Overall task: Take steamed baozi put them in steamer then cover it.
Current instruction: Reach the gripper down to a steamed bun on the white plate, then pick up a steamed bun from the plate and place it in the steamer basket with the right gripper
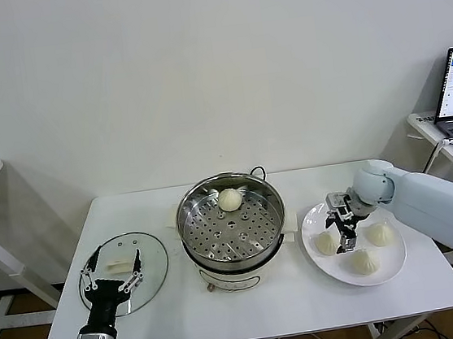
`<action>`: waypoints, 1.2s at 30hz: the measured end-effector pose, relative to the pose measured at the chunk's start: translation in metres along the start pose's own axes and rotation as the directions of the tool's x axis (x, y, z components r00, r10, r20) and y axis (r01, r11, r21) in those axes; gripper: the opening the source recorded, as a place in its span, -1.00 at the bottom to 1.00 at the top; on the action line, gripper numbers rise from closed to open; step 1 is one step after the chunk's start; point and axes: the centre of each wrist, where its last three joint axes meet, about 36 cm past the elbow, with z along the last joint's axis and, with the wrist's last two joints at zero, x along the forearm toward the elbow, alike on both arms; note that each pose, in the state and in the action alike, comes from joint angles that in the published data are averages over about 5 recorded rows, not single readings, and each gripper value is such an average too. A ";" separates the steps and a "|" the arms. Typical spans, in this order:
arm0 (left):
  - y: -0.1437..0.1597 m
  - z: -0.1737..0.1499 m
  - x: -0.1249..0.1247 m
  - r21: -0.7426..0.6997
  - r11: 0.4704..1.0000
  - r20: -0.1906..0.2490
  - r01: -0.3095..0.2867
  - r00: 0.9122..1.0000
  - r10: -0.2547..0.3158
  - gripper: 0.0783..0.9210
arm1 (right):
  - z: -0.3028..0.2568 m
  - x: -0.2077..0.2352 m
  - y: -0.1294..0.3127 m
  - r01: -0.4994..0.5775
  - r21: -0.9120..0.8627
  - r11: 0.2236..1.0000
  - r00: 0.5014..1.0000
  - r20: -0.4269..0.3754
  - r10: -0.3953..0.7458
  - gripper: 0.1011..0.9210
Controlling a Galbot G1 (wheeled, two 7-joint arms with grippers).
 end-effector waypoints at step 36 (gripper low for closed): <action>-0.002 -0.002 0.000 0.005 1.000 0.004 0.004 1.000 -0.004 0.77 | 0.002 0.009 0.000 0.006 -0.017 1.000 1.000 -0.012 -0.007 0.45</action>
